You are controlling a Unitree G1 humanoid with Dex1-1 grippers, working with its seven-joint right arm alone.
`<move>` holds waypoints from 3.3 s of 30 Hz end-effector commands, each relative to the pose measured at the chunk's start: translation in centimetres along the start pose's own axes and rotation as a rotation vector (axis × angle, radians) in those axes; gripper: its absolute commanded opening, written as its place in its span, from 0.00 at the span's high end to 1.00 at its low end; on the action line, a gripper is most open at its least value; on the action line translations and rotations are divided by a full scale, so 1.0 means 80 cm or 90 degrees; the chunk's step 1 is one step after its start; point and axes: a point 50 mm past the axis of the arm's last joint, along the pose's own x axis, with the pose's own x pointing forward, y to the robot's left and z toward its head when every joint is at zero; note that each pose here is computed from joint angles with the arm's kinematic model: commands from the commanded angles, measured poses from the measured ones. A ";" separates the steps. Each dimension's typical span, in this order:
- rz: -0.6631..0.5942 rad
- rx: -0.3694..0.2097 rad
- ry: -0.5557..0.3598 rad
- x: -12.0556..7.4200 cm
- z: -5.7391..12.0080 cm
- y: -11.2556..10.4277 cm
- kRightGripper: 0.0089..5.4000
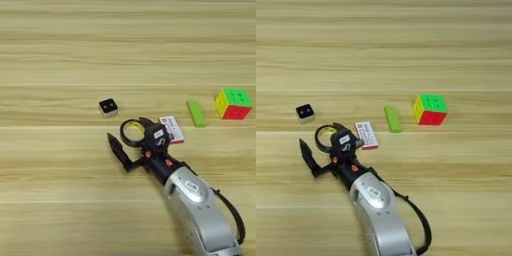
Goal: Move the objects on the table
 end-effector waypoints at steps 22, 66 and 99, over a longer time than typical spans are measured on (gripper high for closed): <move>0.093 -0.022 -0.035 -0.030 0.024 0.017 0.01; 0.070 0.006 0.067 -0.014 -0.010 0.000 0.01; 0.047 -0.044 0.014 0.061 0.004 -0.023 0.01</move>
